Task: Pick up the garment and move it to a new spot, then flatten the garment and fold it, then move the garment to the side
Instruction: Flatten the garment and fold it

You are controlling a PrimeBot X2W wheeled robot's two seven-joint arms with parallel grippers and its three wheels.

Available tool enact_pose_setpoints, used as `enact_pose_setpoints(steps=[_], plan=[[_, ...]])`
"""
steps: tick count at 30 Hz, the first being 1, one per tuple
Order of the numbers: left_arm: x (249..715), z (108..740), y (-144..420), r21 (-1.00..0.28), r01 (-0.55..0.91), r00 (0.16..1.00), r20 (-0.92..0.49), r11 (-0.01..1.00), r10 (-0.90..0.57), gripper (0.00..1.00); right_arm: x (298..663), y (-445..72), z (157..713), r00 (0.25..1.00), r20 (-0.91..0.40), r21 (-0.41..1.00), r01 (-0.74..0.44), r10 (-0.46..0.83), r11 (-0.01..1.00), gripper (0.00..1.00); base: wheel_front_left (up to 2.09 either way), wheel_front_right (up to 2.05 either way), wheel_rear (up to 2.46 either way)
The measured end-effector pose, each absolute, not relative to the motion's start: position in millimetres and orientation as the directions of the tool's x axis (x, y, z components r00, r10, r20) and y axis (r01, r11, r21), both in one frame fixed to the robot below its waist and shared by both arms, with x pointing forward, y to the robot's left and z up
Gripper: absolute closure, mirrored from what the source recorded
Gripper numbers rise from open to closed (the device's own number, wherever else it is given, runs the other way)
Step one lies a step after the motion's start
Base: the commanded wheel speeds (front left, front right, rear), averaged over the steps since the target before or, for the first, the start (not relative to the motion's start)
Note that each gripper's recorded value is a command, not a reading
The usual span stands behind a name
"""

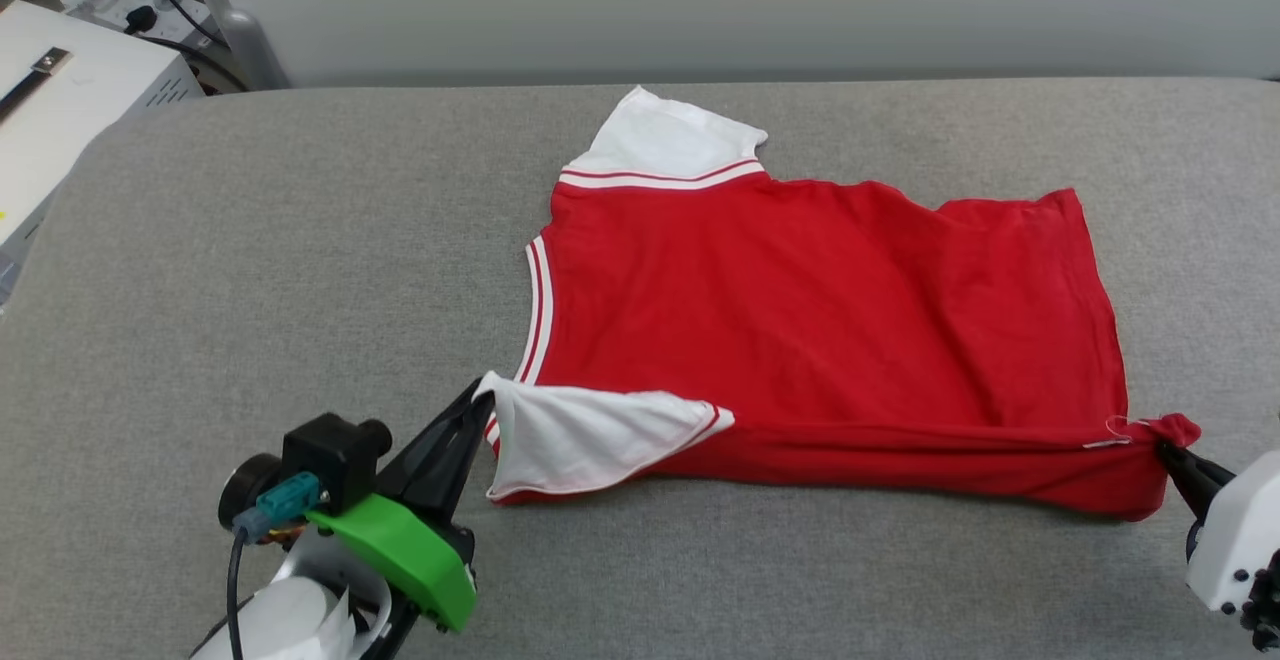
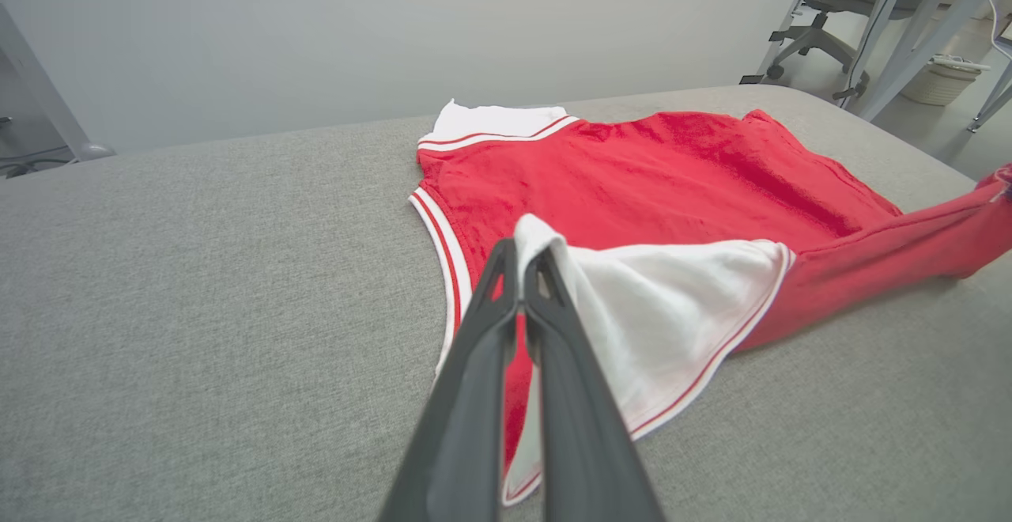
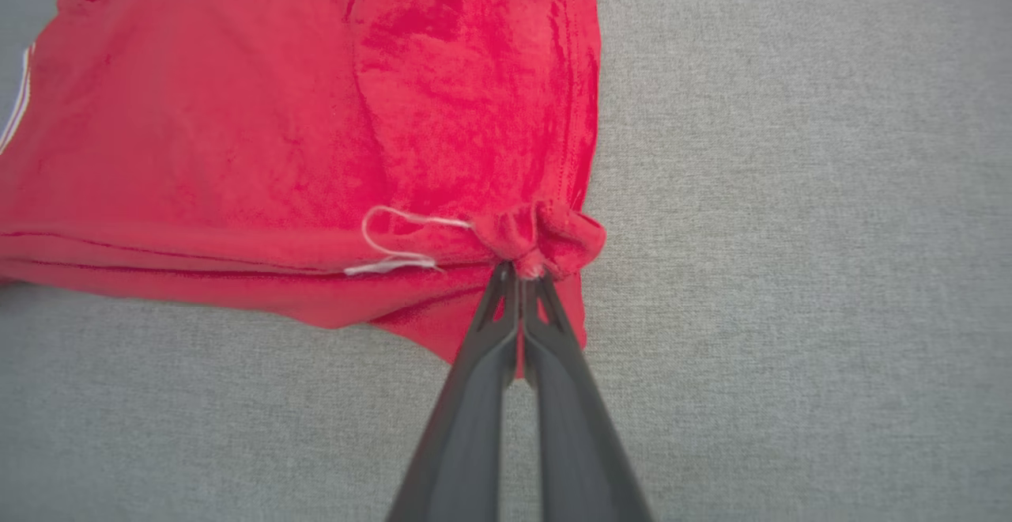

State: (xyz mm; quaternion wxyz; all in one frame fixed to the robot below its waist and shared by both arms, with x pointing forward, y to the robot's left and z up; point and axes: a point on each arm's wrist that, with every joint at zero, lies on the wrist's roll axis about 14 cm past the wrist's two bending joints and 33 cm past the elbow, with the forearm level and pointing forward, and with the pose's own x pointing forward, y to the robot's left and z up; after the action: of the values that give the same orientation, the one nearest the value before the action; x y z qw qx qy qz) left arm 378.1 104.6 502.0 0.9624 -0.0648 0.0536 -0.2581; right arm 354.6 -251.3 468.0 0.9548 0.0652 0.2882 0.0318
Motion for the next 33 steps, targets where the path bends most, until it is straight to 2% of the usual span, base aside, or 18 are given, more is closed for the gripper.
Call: enact_pose_setpoints(steps=[10,13,14,15,16,17,18,23,29,33], plan=[[424.3,466.4,105.8,-0.138,0.453,0.865,-0.172,0.88,-0.472,1.0,377.3,-253.4,434.5,0.765,-0.638,0.131,-0.01,0.092,0.991,1.0,0.0,0.0,0.0],[434.5,440.6,103.8,-0.119,0.454,0.846,-0.254,0.883,-0.469,1.0,384.5,-252.4,419.9,0.741,-0.665,0.131,-0.005,0.091,0.991,1.0,0.0,0.0,0.0],[435.1,435.7,102.9,-0.113,0.457,0.841,-0.267,0.882,-0.47,1.0,386.0,-252.2,417.8,0.739,-0.667,0.131,-0.004,0.091,0.991,0.58,0.0,0.0,0.0],[435.9,431.7,103.2,-0.109,0.454,0.84,-0.279,0.884,-0.465,1.0,386.5,-252.5,415.3,0.735,-0.672,0.132,-0.001,0.09,0.991,0.0,0.0,0.0,0.0],[436.4,426.7,104.8,-0.104,0.446,0.84,-0.293,0.889,-0.456,0.72,388.4,-252.3,414.5,0.738,-0.669,0.136,0.002,0.09,0.991,0.0,0.0,0.0,0.0],[436.6,421.3,107.1,-0.093,0.435,0.842,-0.311,0.895,-0.442,0.54,389.9,-251.7,414.0,0.743,-0.663,0.146,0.01,0.09,0.989,0.0,0.0,0.0,0.0],[436.3,417.8,108.2,-0.091,0.426,0.843,-0.321,0.9,-0.431,0.0,390.7,-250.9,413.8,0.747,-0.658,0.152,0.013,0.091,0.988,0.0,0.0,0.0,0.0],[439.9,421.1,113.8,-0.109,0.348,0.888,-0.28,0.931,-0.365,0.0,395.1,-251.9,423.9,0.791,-0.606,0.151,0.012,0.083,0.988,0.0,0.0,0.0,0.0],[446.8,449.0,124.8,-0.162,0.261,0.94,-0.184,0.952,-0.288,0.0,403.1,-257.8,462.3,0.884,-0.463,0.11,-0.007,0.057,0.994,0.0,0.0,0.0,0.0],[438.2,463.2,132.2,-0.196,0.225,0.957,-0.139,0.954,-0.254,0.0,393.9,-260.9,480.1,0.912,-0.408,0.063,-0.017,0.041,0.998,0.0,0.0,0.0,0.0]])
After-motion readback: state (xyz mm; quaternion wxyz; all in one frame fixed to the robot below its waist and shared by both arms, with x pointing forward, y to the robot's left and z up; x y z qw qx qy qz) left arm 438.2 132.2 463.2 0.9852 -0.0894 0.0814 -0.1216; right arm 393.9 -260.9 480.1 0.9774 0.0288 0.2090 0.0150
